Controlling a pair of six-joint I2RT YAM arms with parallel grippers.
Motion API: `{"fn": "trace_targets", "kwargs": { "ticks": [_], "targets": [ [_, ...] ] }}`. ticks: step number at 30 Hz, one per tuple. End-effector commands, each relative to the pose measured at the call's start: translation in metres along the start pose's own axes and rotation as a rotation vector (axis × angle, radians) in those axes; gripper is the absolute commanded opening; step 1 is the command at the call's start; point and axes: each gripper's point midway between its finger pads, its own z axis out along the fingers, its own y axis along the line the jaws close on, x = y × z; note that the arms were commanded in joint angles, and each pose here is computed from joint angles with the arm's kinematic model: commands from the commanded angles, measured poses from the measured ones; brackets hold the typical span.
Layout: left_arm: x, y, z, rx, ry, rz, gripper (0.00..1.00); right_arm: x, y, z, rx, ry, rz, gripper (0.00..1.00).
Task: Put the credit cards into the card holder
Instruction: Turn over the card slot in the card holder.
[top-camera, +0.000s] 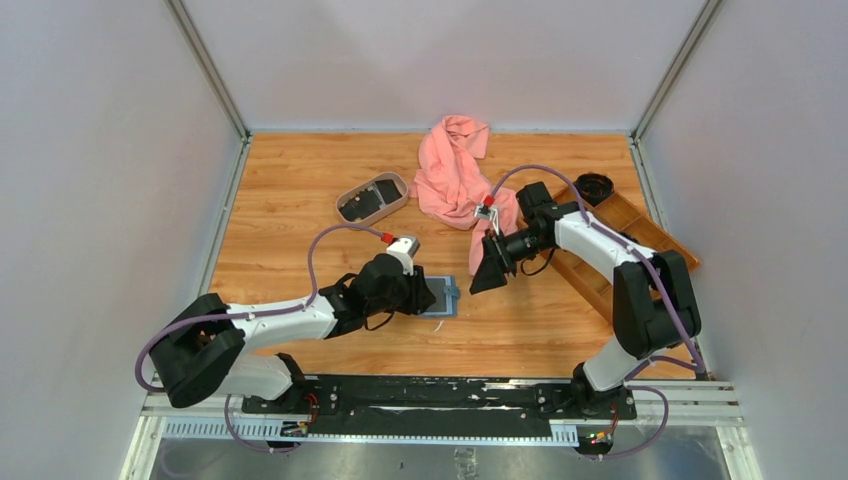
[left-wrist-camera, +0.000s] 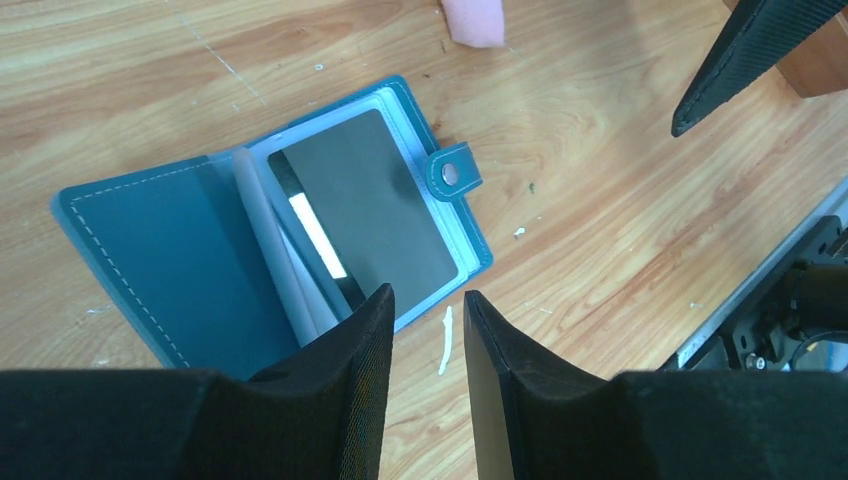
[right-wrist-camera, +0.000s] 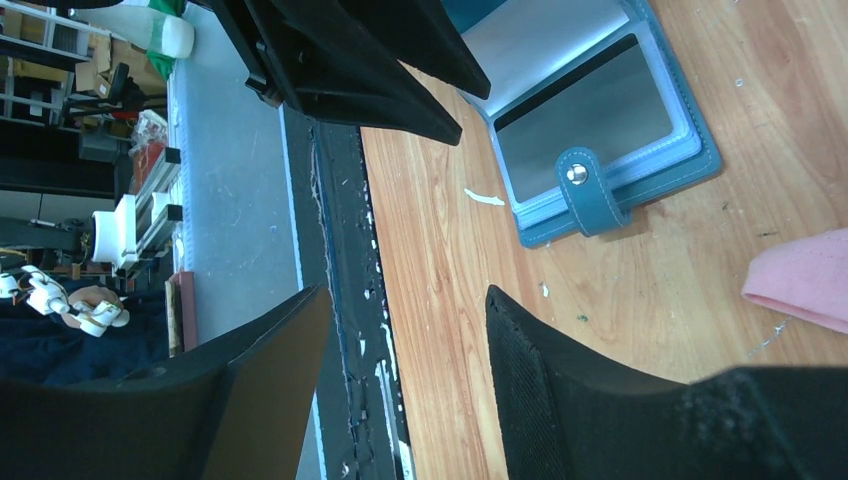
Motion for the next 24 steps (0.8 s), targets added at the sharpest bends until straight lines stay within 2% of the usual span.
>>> {"fn": "trace_targets", "kwargs": {
  "ticks": [1,24],
  "targets": [
    [-0.002,0.012,-0.001,-0.049,-0.026,0.032,0.36,-0.001,0.000,0.002,-0.029,-0.017,0.043,0.62],
    [0.003,0.030,-0.010,-0.064,-0.027,-0.008,0.36,-0.003,-0.002,0.011,-0.011,-0.010,0.021,0.62]
  ]
}}
